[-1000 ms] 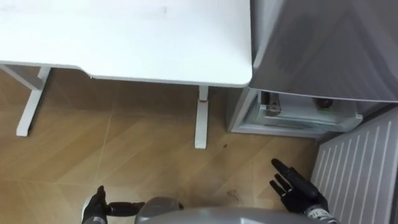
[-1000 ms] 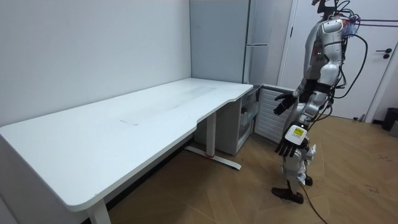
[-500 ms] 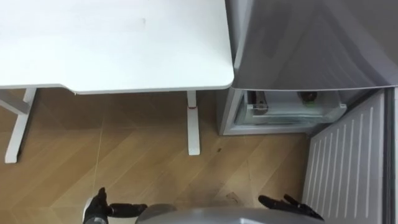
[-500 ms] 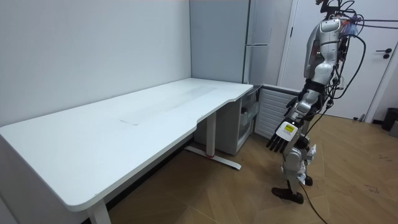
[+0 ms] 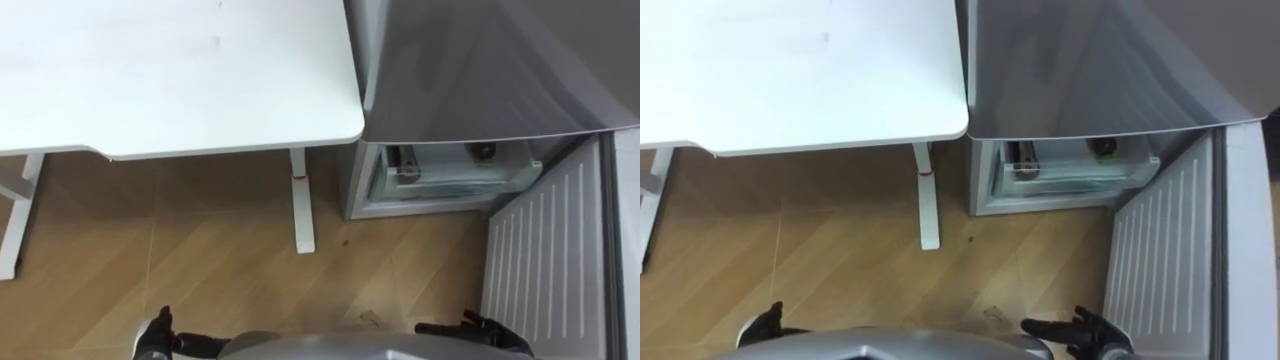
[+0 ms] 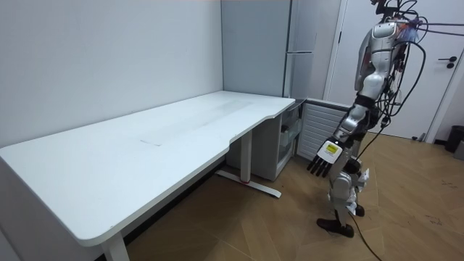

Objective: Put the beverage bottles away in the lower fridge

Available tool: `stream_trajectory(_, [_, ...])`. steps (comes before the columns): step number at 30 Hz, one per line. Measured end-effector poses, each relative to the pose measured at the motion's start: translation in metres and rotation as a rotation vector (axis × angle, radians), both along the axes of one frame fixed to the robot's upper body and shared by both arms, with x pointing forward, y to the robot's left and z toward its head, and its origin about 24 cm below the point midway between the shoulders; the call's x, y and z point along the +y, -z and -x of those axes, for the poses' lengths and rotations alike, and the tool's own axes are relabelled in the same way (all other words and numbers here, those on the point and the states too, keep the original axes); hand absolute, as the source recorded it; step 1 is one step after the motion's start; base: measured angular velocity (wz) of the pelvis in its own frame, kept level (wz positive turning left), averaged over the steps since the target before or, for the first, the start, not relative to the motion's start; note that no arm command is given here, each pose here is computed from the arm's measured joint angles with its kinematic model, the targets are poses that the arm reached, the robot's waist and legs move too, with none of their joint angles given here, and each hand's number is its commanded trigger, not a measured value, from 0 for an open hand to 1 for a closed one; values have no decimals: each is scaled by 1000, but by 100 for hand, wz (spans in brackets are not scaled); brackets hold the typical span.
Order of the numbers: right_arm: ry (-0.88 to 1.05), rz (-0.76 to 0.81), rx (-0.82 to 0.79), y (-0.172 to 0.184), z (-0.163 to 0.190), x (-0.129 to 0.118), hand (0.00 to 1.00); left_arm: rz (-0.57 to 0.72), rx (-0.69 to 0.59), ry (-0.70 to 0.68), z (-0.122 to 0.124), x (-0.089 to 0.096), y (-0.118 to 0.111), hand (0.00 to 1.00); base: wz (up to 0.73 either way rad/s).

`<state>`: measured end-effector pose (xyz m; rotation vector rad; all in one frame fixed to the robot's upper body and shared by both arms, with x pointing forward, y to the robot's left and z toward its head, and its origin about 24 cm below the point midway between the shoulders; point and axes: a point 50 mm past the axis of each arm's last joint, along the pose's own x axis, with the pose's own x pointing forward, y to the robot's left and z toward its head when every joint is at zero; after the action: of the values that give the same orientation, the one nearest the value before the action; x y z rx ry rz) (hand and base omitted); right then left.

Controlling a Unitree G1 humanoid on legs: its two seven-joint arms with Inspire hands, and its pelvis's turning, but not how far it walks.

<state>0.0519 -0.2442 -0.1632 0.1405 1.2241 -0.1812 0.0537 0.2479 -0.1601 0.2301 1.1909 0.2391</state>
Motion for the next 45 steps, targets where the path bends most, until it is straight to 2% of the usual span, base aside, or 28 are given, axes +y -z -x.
stream_trajectory(9, [-112,124,-101,-7,-19,0,0,4,-25,33,-10,-4,-1,0,-10])
stream_trajectory(15, [-213,263,-340,-34,-69,1,0,10,-48,64,-18,-7,-1,0,-14])
stream_trajectory(19, [-214,300,-461,-49,-90,3,0,17,-55,83,-22,-7,-2,0,-1])
stream_trajectory(25, [-192,398,-703,-91,-128,3,0,28,-58,76,-21,-3,-3,0,0])
stream_trajectory(28, [-149,452,-731,-99,-130,-8,0,22,-46,97,-18,-3,-2,0,1])
stream_trajectory(36, [48,651,-747,-120,-126,-53,0,3,-19,31,1,7,-2,0,0])
stream_trajectory(39, [106,699,-761,-127,-125,-62,0,0,-14,23,3,8,-3,0,0])
stream_trajectory(45, [314,790,-767,-138,-112,-87,0,-8,-31,7,7,11,-5,0,1])
